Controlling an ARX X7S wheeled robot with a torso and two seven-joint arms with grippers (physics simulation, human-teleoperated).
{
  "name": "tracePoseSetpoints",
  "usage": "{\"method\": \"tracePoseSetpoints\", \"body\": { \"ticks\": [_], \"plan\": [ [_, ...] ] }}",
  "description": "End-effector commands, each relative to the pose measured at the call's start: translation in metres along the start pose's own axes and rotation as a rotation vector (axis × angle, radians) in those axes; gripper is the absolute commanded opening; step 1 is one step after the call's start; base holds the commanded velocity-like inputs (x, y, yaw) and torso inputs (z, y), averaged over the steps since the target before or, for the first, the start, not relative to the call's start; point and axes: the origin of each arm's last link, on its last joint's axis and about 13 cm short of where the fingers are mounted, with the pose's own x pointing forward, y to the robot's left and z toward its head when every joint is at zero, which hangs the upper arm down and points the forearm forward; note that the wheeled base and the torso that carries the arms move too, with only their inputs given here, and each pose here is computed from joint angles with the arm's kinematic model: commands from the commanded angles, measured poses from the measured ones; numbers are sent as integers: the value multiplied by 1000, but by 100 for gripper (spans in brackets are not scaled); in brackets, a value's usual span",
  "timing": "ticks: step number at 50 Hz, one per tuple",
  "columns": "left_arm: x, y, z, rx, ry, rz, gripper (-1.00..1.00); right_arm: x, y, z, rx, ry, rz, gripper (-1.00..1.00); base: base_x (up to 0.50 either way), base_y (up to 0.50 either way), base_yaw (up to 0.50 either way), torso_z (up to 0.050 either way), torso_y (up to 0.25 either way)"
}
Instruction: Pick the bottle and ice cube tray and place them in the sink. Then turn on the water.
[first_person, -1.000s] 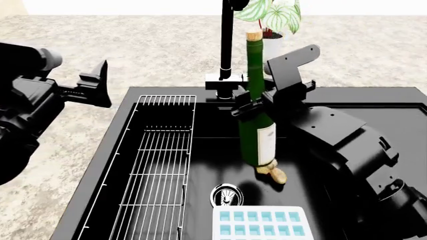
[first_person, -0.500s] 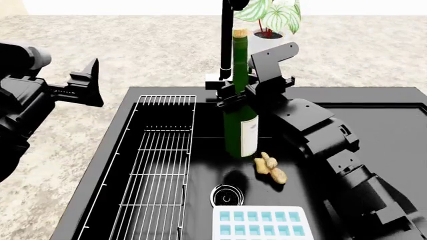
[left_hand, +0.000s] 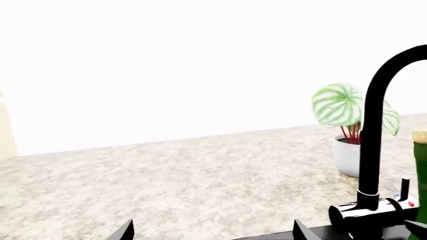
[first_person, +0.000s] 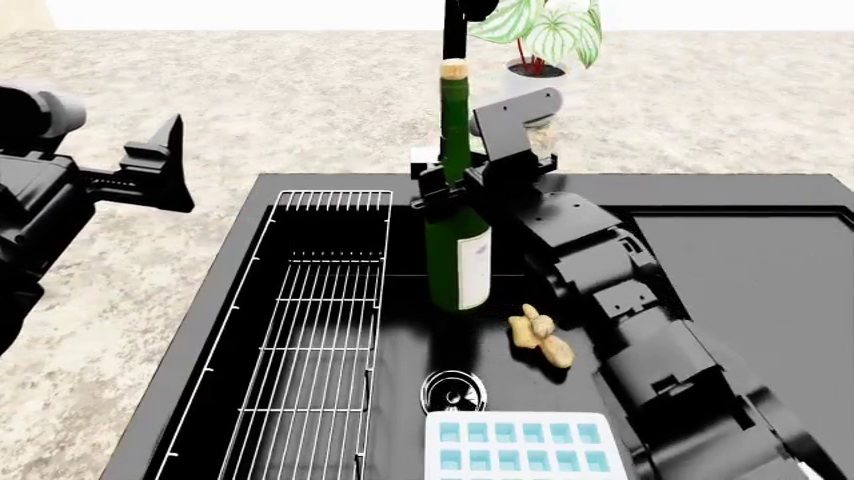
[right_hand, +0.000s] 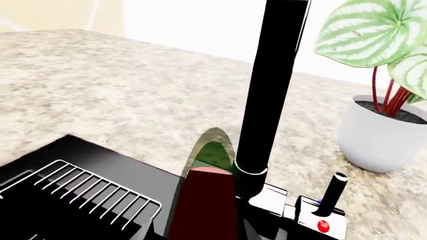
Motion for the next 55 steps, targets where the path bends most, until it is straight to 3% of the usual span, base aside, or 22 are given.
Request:
{"method": "tracePoseSetpoints", "body": {
  "ticks": [1,24,55],
  "plan": [
    [-3,2,0,4,2,7,100,9,7,7,-19,-25,29,-100,0,0,0,0,0],
    [-4,5,-8,0,11,24,100,15,23,-11,10,-7,75,-100,0,0,0,0,1],
    [-5,3,-13,1,15,11,100,4,20,-38,28,50,58,-100,0,0,0,0,1]
  ]
}}
